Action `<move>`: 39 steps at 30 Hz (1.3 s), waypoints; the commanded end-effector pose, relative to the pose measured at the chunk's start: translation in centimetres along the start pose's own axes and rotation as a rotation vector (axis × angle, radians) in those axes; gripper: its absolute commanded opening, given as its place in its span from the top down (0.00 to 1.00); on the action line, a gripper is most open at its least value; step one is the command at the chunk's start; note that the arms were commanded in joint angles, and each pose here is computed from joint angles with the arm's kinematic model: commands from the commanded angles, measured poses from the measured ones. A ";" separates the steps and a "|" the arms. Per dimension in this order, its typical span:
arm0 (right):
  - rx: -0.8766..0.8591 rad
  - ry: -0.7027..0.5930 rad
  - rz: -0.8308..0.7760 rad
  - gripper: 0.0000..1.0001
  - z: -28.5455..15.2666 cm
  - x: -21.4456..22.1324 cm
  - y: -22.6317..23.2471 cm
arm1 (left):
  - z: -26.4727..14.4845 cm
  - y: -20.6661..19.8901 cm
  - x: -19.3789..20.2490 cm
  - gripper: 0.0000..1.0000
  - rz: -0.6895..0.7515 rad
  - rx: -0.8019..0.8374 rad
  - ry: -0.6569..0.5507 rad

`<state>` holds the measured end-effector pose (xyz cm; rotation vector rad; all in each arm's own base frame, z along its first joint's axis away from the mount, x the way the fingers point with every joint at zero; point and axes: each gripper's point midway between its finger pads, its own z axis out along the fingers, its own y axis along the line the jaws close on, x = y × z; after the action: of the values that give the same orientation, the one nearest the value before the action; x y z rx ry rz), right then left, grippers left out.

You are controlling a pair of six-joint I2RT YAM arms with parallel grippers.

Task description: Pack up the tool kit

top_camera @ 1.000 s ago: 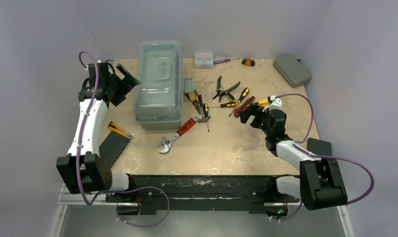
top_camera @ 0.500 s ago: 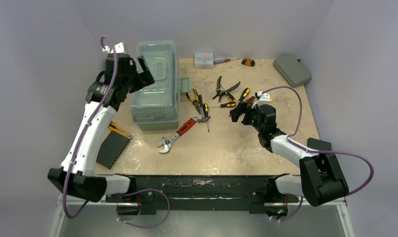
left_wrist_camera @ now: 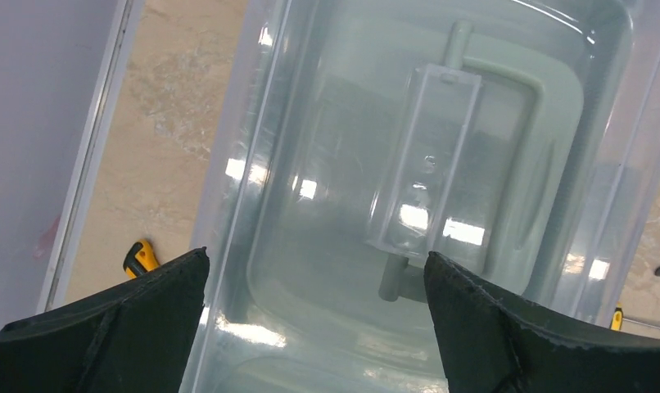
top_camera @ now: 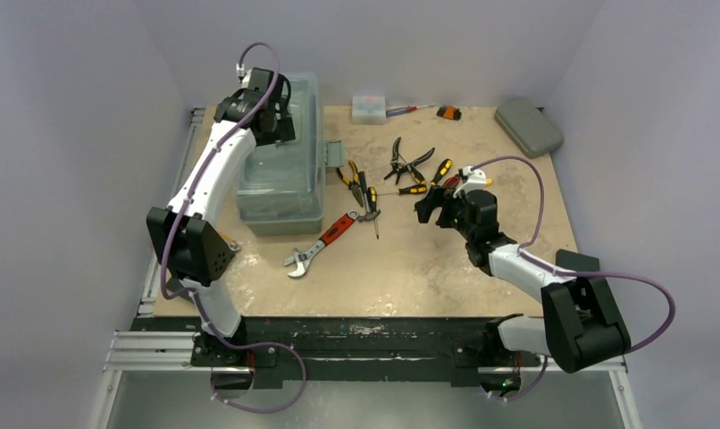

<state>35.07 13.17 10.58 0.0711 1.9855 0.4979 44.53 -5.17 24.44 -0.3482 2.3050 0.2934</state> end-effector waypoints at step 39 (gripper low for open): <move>-0.693 0.229 0.235 0.01 7.2 -3.6 29.6 | 4.3 -4.0 9.0 0.43 -0.172 0.618 0.257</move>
<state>40.37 38.53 19.08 -0.1463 1.9613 1.2786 48.30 -4.39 20.98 -0.3347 2.1673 -0.3781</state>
